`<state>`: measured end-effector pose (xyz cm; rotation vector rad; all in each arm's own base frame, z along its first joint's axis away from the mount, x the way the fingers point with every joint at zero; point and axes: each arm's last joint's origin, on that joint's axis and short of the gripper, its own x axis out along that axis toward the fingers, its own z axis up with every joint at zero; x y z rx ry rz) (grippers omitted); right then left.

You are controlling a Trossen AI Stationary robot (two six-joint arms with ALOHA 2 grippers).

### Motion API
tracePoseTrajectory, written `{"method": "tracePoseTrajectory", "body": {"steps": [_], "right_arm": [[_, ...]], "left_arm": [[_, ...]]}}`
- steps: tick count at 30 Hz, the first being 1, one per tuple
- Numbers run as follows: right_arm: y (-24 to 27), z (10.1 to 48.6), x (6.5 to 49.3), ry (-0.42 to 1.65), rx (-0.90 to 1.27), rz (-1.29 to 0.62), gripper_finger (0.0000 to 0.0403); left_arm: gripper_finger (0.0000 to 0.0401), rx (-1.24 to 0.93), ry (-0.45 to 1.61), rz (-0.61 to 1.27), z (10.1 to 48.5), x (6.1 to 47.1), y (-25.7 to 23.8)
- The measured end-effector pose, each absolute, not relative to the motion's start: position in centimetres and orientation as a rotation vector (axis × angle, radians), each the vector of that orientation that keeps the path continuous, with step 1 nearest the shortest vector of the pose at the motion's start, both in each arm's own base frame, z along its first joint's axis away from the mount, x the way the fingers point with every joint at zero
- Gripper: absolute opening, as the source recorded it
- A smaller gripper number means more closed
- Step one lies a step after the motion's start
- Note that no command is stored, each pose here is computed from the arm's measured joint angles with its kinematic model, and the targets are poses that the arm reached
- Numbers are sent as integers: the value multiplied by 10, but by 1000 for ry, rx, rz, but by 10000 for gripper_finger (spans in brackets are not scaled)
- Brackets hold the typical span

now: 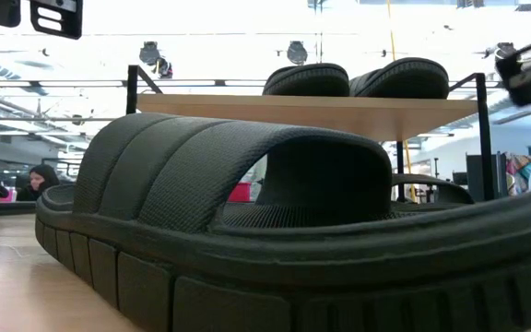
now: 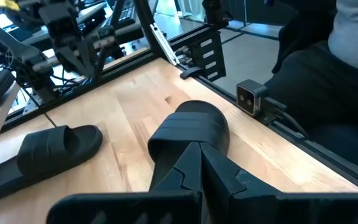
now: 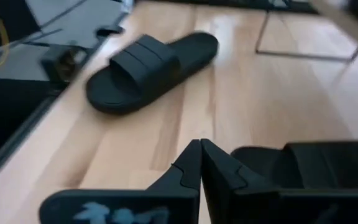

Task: Pick and place slides into the shelf
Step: Put the black slipper under the shelf

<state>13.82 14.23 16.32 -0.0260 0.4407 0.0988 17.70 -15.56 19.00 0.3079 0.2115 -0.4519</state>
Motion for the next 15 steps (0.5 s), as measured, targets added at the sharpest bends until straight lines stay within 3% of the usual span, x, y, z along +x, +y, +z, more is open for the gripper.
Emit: {"method": "tracePoseTrajectory", "body": {"steps": [15], "right_arm": [[148, 115, 179, 548, 105, 125, 0]], "left_arm": [[5, 301, 214, -453, 190, 177, -156]]}}
